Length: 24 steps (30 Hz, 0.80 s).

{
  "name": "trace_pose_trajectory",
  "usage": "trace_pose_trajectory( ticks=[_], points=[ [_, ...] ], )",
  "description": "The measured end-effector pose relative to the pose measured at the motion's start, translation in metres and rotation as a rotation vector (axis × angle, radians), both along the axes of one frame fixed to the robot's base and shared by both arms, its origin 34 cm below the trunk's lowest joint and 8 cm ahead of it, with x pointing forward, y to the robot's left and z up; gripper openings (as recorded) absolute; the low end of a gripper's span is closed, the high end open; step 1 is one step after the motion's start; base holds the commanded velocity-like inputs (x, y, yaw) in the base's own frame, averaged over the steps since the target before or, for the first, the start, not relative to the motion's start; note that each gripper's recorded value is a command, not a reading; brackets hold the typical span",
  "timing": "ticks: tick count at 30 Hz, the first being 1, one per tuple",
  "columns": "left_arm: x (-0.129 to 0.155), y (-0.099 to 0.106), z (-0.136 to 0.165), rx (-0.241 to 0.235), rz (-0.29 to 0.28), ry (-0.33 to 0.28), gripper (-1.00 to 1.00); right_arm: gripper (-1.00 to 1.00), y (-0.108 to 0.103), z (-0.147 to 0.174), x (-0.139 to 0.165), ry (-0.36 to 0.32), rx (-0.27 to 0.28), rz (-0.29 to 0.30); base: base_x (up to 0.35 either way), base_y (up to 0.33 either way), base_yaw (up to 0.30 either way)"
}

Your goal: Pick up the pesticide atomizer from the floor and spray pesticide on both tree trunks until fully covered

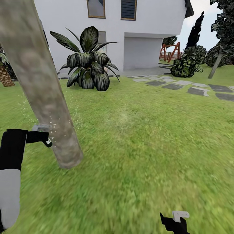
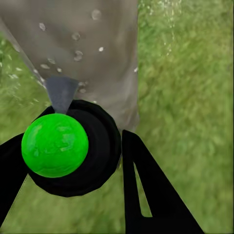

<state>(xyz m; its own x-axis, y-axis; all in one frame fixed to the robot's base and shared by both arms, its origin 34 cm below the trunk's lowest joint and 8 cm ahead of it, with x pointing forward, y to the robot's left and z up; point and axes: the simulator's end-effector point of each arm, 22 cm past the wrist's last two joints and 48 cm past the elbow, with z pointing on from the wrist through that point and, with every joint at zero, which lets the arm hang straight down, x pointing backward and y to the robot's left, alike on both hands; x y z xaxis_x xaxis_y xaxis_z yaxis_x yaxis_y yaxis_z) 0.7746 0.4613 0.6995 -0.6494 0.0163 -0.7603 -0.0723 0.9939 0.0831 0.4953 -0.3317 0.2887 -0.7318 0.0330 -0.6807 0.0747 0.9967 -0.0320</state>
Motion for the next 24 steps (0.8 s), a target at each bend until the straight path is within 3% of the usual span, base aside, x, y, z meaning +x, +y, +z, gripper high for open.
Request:
trace_pose_trajectory(
  ticks=[4,7,9,11,13,17,22,24],
  points=[
    [0.002,-0.002,0.003,-0.01,-0.001,-0.003,-1.0,1.0,0.0,0.0,0.0,0.0,0.0,0.0,0.0,0.0,0.0],
    [0.009,-0.031,0.005,-0.034,-0.039,0.005,-1.0,1.0,0.0,0.0,0.0,0.0,0.0,0.0,0.0,0.0,0.0],
    [0.009,-0.036,0.005,-0.036,-0.041,0.024,-1.0,1.0,0.0,0.0,0.0,0.0,0.0,0.0,0.0,0.0,0.0],
    [0.008,-0.033,0.007,-0.036,-0.04,0.028,-1.0,1.0,0.0,0.0,0.0,0.0,0.0,0.0,0.0,0.0,0.0],
    [0.004,-0.016,0.008,-0.017,-0.022,0.033,-1.0,1.0,0.0,0.0,0.0,0.0,0.0,0.0,0.0,0.0,0.0],
    [-0.008,0.035,0.017,0.033,0.036,0.045,-1.0,1.0,0.0,0.0,0.0,0.001,0.0,0.0,0.0,0.0,0.0],
    [0.004,0.012,0.044,-0.034,-0.039,-0.003,-1.0,1.0,0.0,0.0,0.0,0.0,0.0,0.0,0.0,0.0,0.0],
    [0.01,0.01,0.056,-0.033,-0.045,-0.021,-1.0,1.0,0.0,0.0,0.0,0.0,0.0,0.0,0.0,0.0,0.0]
  ],
)
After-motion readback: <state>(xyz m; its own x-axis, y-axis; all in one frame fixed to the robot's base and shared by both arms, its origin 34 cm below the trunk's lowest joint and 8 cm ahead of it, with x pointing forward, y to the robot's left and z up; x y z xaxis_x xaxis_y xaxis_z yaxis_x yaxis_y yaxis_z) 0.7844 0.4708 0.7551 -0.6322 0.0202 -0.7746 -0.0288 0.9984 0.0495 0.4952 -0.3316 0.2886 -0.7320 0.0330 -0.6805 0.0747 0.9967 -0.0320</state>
